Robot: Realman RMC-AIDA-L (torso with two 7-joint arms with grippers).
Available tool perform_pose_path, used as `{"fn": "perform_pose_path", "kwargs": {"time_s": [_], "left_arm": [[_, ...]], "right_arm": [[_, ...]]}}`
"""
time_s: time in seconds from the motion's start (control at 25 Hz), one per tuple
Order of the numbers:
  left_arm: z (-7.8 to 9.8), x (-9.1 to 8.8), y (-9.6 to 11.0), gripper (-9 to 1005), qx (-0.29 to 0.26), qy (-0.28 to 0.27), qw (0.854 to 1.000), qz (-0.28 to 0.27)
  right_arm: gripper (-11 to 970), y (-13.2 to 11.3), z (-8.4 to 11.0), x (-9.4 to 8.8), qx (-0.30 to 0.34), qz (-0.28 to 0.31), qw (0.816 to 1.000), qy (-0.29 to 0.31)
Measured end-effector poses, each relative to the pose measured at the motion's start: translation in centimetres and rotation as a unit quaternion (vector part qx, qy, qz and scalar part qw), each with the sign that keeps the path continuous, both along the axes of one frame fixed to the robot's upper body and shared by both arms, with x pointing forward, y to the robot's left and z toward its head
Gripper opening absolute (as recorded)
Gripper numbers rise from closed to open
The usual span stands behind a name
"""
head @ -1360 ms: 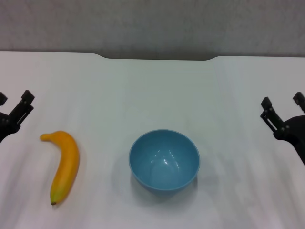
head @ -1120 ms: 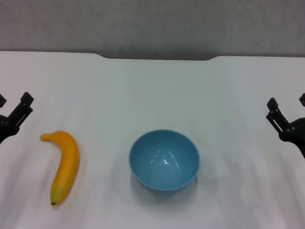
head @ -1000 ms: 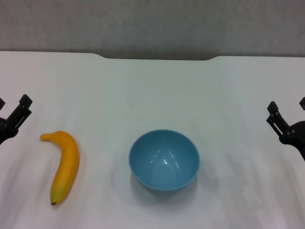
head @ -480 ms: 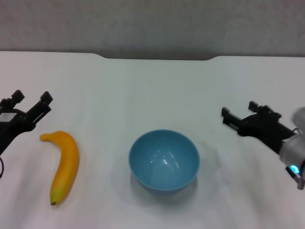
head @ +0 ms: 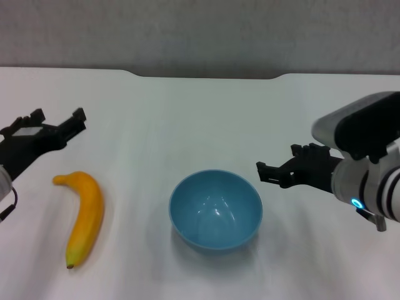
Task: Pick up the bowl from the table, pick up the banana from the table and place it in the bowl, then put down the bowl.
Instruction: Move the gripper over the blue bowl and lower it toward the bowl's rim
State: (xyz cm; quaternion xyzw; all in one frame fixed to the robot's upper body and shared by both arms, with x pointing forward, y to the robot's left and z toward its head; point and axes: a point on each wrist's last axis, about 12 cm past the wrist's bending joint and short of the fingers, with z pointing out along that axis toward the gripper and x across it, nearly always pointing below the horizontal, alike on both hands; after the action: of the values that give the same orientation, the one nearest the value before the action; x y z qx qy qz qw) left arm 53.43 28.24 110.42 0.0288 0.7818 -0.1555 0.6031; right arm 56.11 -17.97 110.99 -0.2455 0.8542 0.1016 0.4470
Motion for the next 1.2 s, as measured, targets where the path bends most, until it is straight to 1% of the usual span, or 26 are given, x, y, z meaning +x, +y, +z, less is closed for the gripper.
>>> {"fn": "perform_pose_path", "kwargs": {"time_s": [0.08, 0.24, 0.4, 0.52, 0.76, 1.08, 1.2], "left_arm": [[0.1, 0.1, -0.4, 892, 0.014, 0.011, 1.000, 0.014], [-0.1, 0.5, -0.2, 891, 0.009, 0.027, 0.999, 0.027], [-1.2, 0.8, 0.5, 891, 0.023, 0.049, 0.998, 0.036], [-1.9, 1.0, 1.0, 891, 0.026, 0.062, 0.997, 0.042], [-2.6, 1.1, 1.4, 891, 0.031, 0.074, 0.996, 0.048], [-3.8, 1.3, 1.4, 890, 0.038, 0.092, 0.994, 0.047], [-3.9, 1.3, 1.4, 890, 0.038, 0.095, 0.994, 0.047]], "right_arm": [[862, 0.4, 0.3, 0.1, -0.002, 0.006, 1.000, 0.005], [861, 1.0, 0.3, 0.2, 0.000, 0.011, 1.000, 0.017], [861, 1.9, -0.7, -0.3, 0.009, 0.012, 0.999, 0.040], [861, 2.1, -1.7, -0.4, 0.003, 0.012, 0.998, 0.057], [862, 2.5, -3.1, -0.3, -0.007, 0.010, 0.996, 0.084], [855, 2.3, -4.6, -0.2, -0.006, -0.003, 0.996, 0.092], [836, 2.4, -4.7, -0.2, -0.006, -0.003, 0.996, 0.094]]}}
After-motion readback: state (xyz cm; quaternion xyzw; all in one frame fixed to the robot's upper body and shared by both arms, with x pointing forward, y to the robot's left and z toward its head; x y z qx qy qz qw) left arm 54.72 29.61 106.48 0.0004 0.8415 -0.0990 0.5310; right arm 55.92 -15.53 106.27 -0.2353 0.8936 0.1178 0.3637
